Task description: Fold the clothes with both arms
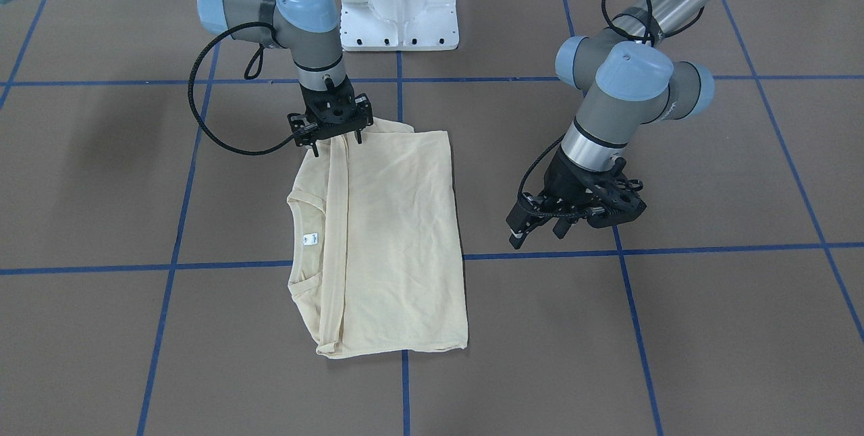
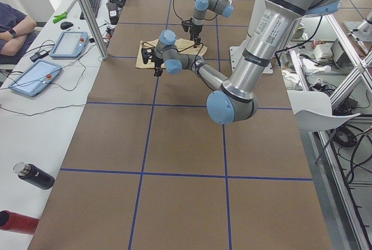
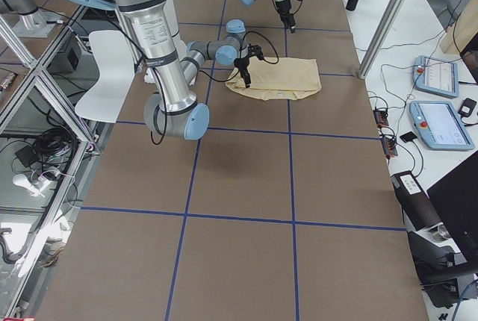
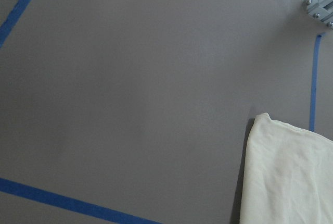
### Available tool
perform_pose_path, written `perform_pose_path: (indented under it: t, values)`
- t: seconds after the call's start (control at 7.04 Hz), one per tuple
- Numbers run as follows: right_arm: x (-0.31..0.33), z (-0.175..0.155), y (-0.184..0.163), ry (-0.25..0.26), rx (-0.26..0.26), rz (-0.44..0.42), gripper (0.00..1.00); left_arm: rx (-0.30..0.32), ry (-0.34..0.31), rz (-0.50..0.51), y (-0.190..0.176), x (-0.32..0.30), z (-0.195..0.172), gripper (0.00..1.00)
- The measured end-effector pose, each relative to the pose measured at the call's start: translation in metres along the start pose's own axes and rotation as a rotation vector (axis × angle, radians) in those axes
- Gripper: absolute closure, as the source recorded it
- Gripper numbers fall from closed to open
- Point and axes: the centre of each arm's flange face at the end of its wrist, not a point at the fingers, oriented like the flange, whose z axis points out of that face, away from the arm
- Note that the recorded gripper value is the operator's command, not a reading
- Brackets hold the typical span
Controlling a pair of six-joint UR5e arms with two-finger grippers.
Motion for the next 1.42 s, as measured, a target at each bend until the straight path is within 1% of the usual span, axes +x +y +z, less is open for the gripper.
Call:
perform_pose_path:
  t: [0.71, 0.99, 1.42]
  values:
    - [0.004, 0.006, 0.007, 0.001, -0.035, -0.001, 0.11, -0.001, 0.004, 0.002, 0.001, 0.003, 0.000, 0.01]
    - [0.011, 0.008, 0.007, 0.016, -0.056, 0.008, 0.11, 0.000, 0.007, -0.001, 0.001, 0.006, -0.001, 0.01]
    - [0.030, 0.009, 0.003, 0.034, -0.063, 0.021, 0.11, 0.000, 0.012, -0.004, 0.002, 0.009, -0.002, 0.01]
